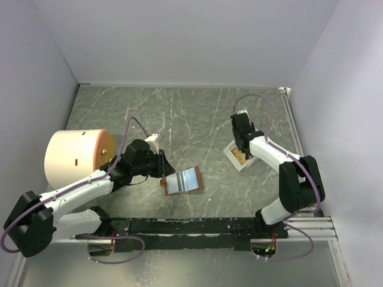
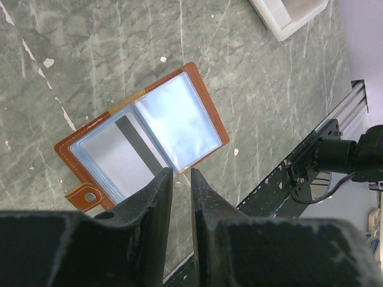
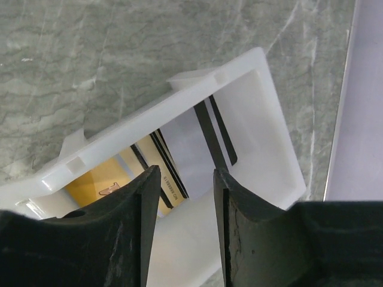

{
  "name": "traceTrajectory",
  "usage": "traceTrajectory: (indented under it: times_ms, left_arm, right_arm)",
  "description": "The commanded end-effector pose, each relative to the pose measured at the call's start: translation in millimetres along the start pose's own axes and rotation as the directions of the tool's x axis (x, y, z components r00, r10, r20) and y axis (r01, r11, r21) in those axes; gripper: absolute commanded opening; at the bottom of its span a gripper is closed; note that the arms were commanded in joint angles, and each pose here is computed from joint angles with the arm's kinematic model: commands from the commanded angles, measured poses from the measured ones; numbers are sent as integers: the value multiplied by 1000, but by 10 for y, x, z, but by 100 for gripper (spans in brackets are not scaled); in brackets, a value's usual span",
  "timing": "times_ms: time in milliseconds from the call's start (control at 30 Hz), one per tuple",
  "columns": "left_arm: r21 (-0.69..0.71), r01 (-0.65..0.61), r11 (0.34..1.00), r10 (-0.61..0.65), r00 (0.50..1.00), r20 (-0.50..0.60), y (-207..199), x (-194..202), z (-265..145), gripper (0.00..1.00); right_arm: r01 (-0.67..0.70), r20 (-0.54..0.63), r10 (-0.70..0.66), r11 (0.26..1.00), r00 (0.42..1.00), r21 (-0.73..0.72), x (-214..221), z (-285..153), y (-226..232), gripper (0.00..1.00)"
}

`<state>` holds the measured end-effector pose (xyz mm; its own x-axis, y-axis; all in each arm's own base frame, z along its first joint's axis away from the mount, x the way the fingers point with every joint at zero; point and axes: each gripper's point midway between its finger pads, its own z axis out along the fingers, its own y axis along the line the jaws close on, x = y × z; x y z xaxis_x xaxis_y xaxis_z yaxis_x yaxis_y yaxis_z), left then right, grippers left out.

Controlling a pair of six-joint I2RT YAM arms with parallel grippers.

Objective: Put the credit cards into the card holder
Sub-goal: Pick up the credit card from the storage box.

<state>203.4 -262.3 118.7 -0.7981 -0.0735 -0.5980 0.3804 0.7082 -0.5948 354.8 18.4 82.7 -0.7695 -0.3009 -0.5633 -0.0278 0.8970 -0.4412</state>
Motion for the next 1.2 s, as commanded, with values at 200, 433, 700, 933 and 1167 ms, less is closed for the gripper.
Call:
traceTrajectory:
  times_ms: [200,433,700,933,1167]
  left_arm:
    - [-4,-18,1000,18,999,27,4,-70,-16,29]
    - [-14,-22,1000,23,999,26,28,-67,-10,29]
    - [-14,-26,1000,26,999,26,24,-77,0,29]
    - [-15,-29,999,29,999,28,23,-82,-15,28]
    - [-8,-25,1000,25,999,29,11,-81,-19,28]
  right_arm:
    - [68,38,-68,998,997,3,-14,276,127,42]
    - [93,7,-93,995,996,43,105,426,139,42]
    - [105,-34,-103,992,994,65,240,444,122,37]
    - [92,-36,-91,995,995,38,270,433,171,11]
    - [56,45,-56,998,997,17,-10,160,97,0]
